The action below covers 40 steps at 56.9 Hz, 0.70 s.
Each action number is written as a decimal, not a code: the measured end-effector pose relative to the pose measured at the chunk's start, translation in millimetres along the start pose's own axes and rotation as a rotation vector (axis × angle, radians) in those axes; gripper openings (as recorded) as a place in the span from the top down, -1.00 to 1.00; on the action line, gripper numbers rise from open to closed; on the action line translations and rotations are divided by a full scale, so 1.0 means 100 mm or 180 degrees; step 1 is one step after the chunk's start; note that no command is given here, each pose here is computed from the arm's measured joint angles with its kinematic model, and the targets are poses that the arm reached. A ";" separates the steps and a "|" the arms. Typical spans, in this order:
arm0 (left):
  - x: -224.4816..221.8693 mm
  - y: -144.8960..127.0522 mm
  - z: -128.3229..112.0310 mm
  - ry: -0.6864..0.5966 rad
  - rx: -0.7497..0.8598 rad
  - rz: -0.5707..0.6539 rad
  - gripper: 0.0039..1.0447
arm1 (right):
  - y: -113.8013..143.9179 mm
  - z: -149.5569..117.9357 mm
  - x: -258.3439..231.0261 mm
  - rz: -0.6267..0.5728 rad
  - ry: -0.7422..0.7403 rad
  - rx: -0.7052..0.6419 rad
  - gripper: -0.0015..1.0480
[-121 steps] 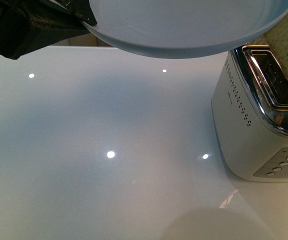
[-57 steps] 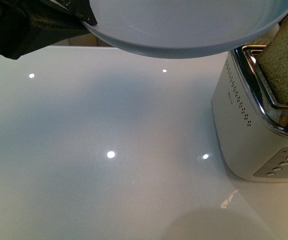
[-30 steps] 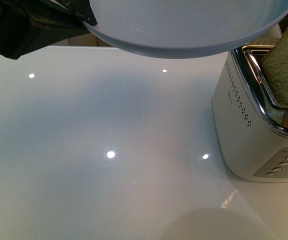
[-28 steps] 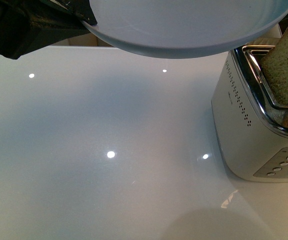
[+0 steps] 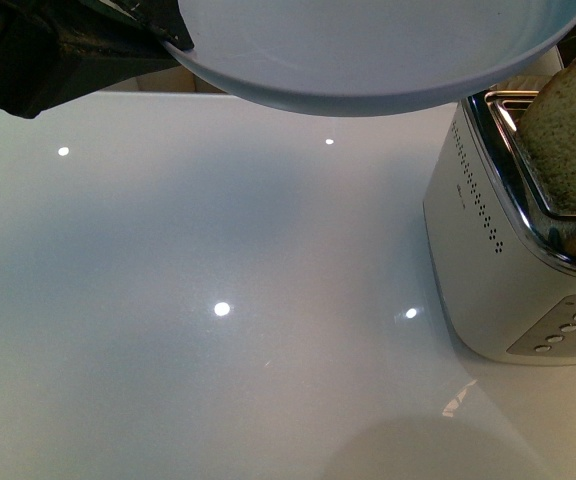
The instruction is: Left arm holds plate, right arm toasts bread
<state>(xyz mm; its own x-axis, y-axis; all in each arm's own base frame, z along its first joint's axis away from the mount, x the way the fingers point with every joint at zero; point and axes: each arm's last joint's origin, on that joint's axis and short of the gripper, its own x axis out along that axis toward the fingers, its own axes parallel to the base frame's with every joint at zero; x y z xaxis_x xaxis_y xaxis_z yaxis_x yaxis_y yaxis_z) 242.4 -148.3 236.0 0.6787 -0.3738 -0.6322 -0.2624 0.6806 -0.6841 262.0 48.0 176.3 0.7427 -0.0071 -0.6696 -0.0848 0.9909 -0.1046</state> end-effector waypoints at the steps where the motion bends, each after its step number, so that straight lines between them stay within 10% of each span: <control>1: 0.00 0.00 0.00 0.0000 0.0000 0.0000 0.95 | 0.00 -0.01 0.00 0.0006 0.0013 0.0003 0.58; 24: 0.00 0.00 0.00 0.0001 0.0000 -0.0001 0.95 | -0.05 -0.06 -0.13 0.0102 -0.0069 0.0123 -0.82; 40: 0.00 0.00 0.00 0.0001 0.0000 -0.0001 0.95 | -0.08 -0.07 -0.12 0.0066 -0.0033 0.0165 -0.83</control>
<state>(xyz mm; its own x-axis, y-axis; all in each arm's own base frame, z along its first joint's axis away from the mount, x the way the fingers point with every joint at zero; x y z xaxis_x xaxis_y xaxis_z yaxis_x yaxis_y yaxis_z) 242.4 -148.3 236.0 0.6785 -0.3742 -0.6322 -0.2622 0.6805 -0.6842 249.6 39.4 180.0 0.7480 0.0147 -0.6635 -0.0660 0.9965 -0.0523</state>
